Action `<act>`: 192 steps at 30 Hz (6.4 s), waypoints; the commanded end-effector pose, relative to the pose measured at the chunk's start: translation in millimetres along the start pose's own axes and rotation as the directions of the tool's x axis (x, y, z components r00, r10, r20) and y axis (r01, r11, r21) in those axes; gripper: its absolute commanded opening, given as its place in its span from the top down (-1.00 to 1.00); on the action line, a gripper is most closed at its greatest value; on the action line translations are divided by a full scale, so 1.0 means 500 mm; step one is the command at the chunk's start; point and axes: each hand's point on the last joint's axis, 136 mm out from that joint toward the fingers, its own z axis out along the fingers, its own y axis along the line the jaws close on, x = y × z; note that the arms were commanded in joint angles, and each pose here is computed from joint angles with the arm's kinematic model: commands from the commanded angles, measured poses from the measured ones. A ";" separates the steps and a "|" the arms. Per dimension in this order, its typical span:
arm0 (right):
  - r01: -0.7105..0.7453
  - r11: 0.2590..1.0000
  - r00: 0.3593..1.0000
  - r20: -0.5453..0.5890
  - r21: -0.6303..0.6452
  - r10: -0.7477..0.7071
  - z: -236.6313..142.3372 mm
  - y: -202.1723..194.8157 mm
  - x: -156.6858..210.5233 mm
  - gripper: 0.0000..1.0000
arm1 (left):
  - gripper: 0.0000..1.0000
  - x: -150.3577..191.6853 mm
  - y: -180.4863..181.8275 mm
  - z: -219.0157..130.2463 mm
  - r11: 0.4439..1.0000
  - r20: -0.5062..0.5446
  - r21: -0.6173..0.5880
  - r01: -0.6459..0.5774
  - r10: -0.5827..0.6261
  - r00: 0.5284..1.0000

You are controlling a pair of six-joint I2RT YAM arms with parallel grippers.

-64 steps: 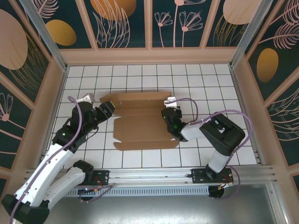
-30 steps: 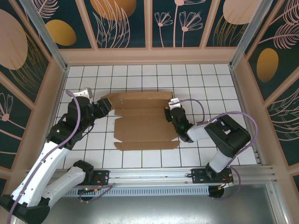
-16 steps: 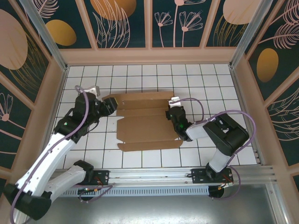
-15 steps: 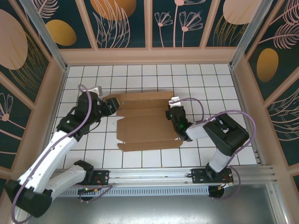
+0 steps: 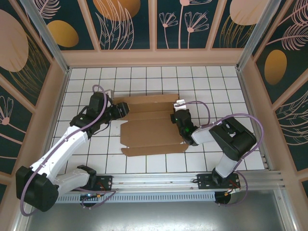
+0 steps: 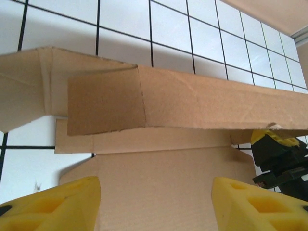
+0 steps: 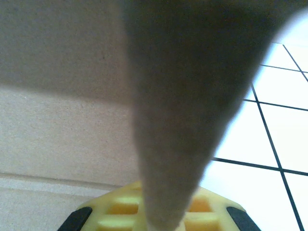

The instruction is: Fold the paper box

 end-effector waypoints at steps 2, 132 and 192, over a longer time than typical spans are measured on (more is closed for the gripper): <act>0.031 1.000 0.999 -0.014 0.004 -0.031 0.001 -0.005 0.020 0.80 | -0.25 -0.044 0.010 0.020 0.999 0.034 -0.039 -0.033 0.034 0.999; 0.022 0.999 0.996 -0.090 0.045 -0.018 0.011 -0.019 0.048 0.84 | 0.02 0.065 0.246 0.264 0.946 -0.022 -0.208 0.247 -0.257 0.966; 0.050 0.998 0.991 -0.128 0.042 -0.044 0.019 -0.008 0.068 0.84 | 0.13 0.122 0.088 0.335 0.901 -0.229 0.226 0.371 -0.322 0.919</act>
